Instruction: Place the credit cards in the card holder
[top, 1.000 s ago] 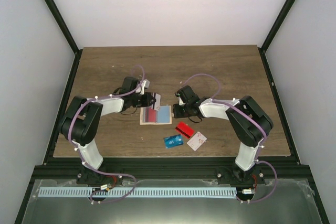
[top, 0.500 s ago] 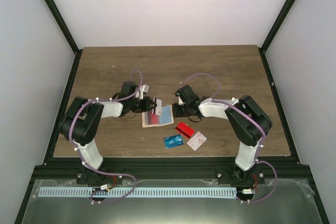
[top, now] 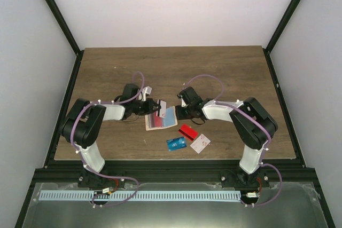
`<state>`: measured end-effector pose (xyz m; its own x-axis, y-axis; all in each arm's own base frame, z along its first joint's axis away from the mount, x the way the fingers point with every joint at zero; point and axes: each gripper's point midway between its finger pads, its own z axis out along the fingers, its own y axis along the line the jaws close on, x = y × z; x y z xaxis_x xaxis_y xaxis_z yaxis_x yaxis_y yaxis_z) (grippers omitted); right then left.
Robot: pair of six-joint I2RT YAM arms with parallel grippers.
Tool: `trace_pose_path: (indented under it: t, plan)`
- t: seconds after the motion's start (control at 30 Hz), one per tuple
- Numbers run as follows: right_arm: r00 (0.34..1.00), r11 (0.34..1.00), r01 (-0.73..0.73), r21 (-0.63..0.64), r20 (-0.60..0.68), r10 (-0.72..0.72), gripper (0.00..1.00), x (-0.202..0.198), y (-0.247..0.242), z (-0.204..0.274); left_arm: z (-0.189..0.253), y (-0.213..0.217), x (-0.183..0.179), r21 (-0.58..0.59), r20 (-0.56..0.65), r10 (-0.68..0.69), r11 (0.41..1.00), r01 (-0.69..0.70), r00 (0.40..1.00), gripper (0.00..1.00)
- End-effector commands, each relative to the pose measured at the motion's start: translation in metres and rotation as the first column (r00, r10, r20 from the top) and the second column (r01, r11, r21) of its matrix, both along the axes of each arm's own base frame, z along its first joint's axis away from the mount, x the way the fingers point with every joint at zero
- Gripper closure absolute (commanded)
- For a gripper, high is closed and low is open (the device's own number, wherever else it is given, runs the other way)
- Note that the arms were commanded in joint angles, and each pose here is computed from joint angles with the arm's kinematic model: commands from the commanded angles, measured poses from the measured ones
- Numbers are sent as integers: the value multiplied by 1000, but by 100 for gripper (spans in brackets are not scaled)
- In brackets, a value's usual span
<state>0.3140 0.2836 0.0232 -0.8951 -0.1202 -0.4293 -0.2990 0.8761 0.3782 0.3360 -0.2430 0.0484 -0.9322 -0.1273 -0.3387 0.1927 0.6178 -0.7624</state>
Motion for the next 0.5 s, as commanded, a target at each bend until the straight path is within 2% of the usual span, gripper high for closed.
trace_pose_path:
  t: [0.0,0.27,0.47]
  plan:
    - [999,996,-7,-84,-47,3,79,-17,-20,-5,1,-3,3,-2,8,-20,1000,20,1000,96]
    - [1000,999,-6,-48,13,7,74,-15,-19,35,-3,0,2,23,4,-21,1000,21,1000,96]
    - [996,993,-86,78,-19,88,75,-30,1,38,-5,0,2,30,2,-22,999,22,1000,96]
